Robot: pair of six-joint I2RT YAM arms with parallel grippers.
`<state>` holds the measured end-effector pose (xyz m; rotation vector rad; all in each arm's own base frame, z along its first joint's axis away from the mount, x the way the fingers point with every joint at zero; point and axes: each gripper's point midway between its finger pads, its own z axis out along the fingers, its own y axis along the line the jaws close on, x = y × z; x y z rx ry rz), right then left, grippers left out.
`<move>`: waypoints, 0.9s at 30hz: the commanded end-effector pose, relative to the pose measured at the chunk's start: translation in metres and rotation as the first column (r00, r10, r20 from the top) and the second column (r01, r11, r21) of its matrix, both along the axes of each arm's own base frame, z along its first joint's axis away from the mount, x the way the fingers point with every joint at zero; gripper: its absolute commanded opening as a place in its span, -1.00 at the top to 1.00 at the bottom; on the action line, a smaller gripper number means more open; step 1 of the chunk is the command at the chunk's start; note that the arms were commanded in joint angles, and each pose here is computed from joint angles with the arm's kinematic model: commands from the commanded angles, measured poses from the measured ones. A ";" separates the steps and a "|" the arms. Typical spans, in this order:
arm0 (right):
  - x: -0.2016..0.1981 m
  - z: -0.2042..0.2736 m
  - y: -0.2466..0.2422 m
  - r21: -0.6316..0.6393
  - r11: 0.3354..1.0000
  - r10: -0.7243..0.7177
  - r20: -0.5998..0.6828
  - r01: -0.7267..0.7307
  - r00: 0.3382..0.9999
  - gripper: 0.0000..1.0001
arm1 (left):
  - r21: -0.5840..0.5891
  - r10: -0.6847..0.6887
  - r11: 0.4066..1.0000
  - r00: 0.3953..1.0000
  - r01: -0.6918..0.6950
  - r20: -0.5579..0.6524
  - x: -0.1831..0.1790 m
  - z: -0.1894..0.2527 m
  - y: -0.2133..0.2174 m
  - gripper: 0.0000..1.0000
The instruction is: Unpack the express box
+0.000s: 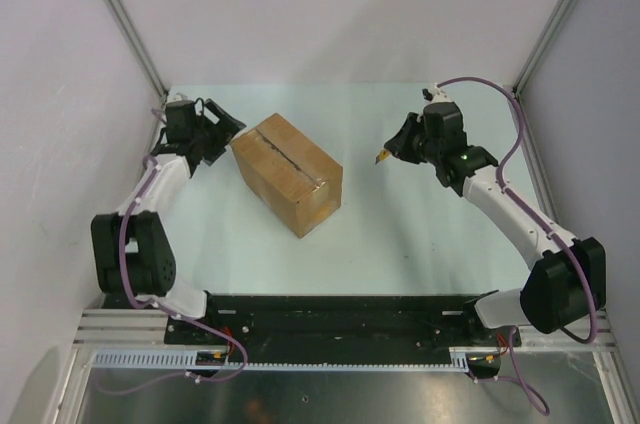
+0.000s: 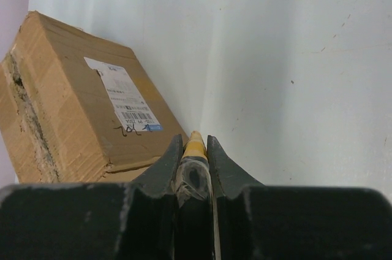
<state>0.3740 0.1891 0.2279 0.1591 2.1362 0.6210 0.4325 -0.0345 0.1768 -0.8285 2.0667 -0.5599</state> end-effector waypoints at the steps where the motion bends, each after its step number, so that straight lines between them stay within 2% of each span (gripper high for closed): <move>1: 0.014 0.020 -0.001 0.022 1.000 -0.011 0.068 0.010 0.998 1.00 | -0.136 -0.121 0.982 0.991 0.128 0.060 0.022 0.017 -0.035 -0.84; 6: 0.016 0.023 -0.006 0.029 0.999 -0.029 0.073 0.027 0.997 1.00 | -0.149 -0.194 0.968 0.978 0.204 0.079 0.027 0.023 -0.052 -0.83; 11: 0.017 0.027 -0.010 0.038 0.999 -0.039 0.079 0.037 0.996 1.00 | -0.113 -0.365 0.919 0.924 0.377 0.111 0.040 0.023 -0.090 -0.78; 16: 0.017 0.028 -0.013 0.039 0.999 -0.040 0.082 0.037 0.996 1.00 | -0.101 -0.559 0.810 0.813 0.578 0.163 0.049 0.022 -0.120 -0.67; 21: 0.016 0.032 -0.012 0.037 0.999 -0.027 0.094 0.024 0.995 1.00 | -0.117 -0.683 0.702 0.710 0.703 0.172 0.050 -0.004 -0.142 -0.61; 25: 0.014 0.037 -0.006 0.035 0.999 0.001 0.118 -0.005 0.993 1.00 | -0.122 -0.781 0.574 0.586 0.810 0.214 0.036 -0.009 -0.168 -0.54; 27: 0.011 0.044 0.001 0.024 0.999 0.024 0.150 -0.028 0.988 1.00 | -0.110 -0.807 0.536 0.547 0.837 0.222 0.029 -0.010 -0.178 -0.51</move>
